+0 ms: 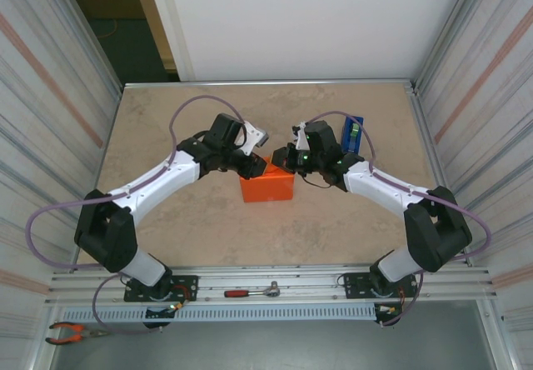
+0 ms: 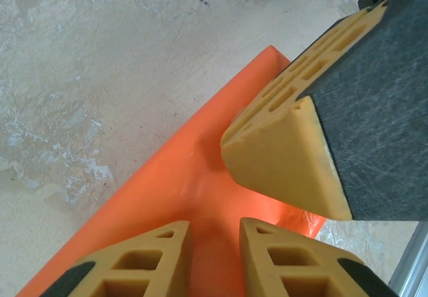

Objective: Wrap the gift box in paper

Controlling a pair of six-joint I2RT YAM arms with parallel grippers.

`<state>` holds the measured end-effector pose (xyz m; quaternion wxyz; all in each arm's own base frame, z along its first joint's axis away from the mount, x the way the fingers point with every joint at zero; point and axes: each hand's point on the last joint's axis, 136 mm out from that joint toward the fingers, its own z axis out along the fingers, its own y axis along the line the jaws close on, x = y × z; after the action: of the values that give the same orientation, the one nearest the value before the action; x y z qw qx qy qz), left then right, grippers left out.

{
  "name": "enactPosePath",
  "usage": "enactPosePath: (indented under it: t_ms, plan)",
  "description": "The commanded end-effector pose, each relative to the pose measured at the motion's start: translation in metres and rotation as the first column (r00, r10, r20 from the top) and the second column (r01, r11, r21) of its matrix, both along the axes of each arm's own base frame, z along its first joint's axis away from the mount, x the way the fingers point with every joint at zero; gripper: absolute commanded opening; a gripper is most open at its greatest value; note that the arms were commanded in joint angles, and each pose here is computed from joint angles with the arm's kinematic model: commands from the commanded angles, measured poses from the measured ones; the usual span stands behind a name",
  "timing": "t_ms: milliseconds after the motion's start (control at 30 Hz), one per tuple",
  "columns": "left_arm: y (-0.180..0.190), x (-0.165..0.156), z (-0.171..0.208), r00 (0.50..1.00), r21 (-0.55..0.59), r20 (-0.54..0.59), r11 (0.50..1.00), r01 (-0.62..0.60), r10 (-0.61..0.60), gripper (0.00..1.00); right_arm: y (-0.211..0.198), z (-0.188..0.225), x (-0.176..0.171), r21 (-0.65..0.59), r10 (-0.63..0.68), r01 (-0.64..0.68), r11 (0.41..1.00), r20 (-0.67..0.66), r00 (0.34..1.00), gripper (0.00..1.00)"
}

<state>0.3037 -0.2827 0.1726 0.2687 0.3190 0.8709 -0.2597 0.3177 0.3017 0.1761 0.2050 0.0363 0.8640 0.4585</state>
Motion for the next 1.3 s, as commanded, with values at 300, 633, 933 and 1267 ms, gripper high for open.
enactPosePath:
  t_ms: [300, 633, 933, 1267]
  plan:
    - [0.015, -0.013, -0.025, 1.000, 0.125, 0.016, 0.992, -0.007, 0.005, 0.24, -0.032, 0.053, 0.028, 0.093, -0.070, 0.069, 0.993, 0.003, 0.998, 0.00]
    - [0.015, -0.021, -0.034, 0.999, 0.175, 0.039, 0.984, 0.009, -0.016, 0.24, -0.217, 0.060, 0.081, 0.089, -0.447, 0.445, 0.891, -0.001, 0.895, 0.27]
    - [0.016, -0.024, -0.038, 0.999, 0.190, 0.046, 0.982, 0.013, -0.022, 0.24, -0.304, -0.014, 0.100, 0.013, -0.580, 0.585, 0.811, -0.108, 0.807, 0.48]
    - [0.014, -0.027, -0.044, 0.999, 0.203, 0.037, 0.979, 0.025, -0.033, 0.23, -0.296, -0.064, 0.115, -0.002, -0.521, 0.530, 0.848, -0.182, 0.834, 0.44]
